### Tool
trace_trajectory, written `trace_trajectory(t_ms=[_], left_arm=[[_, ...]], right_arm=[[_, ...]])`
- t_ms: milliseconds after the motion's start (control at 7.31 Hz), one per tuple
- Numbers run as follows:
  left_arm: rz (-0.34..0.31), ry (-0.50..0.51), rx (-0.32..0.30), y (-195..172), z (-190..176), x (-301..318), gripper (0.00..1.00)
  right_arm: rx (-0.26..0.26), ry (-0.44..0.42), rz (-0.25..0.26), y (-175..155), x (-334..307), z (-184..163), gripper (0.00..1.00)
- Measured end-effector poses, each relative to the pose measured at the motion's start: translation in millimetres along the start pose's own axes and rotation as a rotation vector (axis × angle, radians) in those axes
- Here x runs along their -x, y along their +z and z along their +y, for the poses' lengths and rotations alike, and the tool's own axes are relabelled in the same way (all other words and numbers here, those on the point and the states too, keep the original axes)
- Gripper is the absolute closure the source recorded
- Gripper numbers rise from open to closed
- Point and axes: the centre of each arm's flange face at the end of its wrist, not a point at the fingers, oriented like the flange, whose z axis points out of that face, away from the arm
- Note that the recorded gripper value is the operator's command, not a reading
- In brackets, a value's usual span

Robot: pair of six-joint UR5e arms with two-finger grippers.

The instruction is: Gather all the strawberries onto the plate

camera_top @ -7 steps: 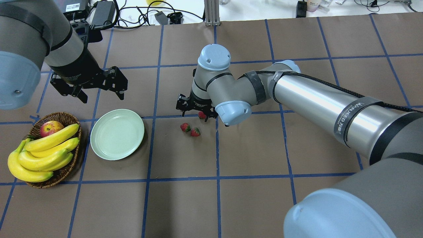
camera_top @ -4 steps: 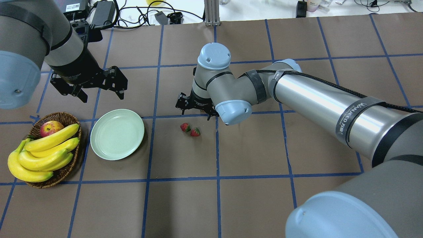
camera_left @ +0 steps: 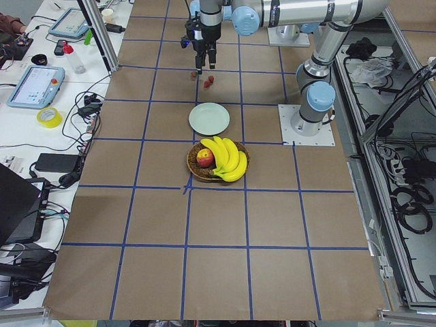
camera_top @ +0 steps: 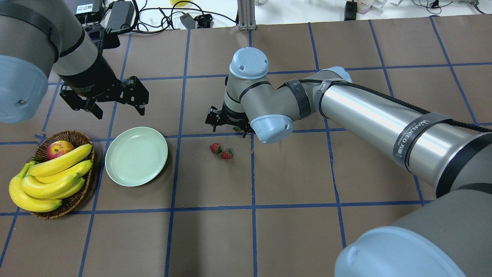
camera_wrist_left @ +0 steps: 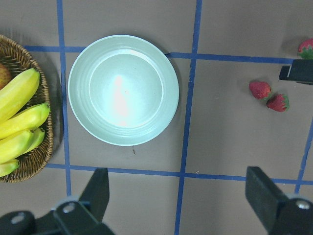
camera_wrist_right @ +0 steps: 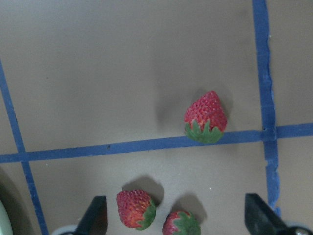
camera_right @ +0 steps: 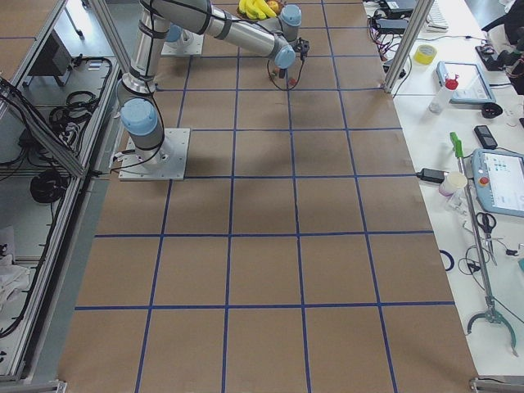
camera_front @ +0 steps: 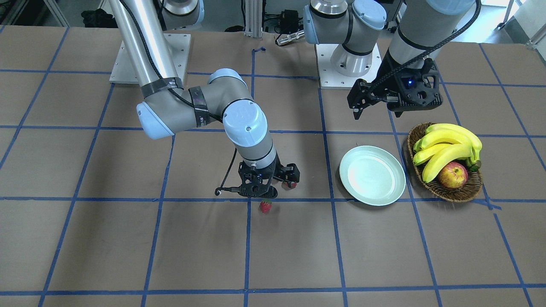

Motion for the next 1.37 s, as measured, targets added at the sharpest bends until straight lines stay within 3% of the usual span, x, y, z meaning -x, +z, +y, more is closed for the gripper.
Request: trace_trajectory(t_ms=[273, 547, 820, 1094, 1367], left_arm=[[-0.006, 0.001, 0.002, 2.2, 0.4, 0.3, 0.0], [-0.011, 0.002, 0.012, 4.8, 0.8, 1.5, 0.0], [-0.007, -0.001, 0.007, 8.6, -4.9, 1.3, 0.0], [0.02, 0.004, -0.054, 16.0, -26.8, -4.0, 0.0], [0.122, 0.025, -0.126, 42.8, -61.5, -26.1, 0.0]], right_arm=[[-0.013, 0.004, 0.069, -63.5, -27.1, -12.1, 0.0], [-0.015, 0.076, 0.12, -147.6, -81.4, -27.1, 0.0], [-0.033, 0.115, 0.203, -213.5, -121.8, -13.5, 0.0], [-0.07, 0.105, 0.243, -264.3, -131.2, 9.1, 0.0], [-0.054, 0.094, 0.282, -297.5, -127.3, 19.3, 0.0]])
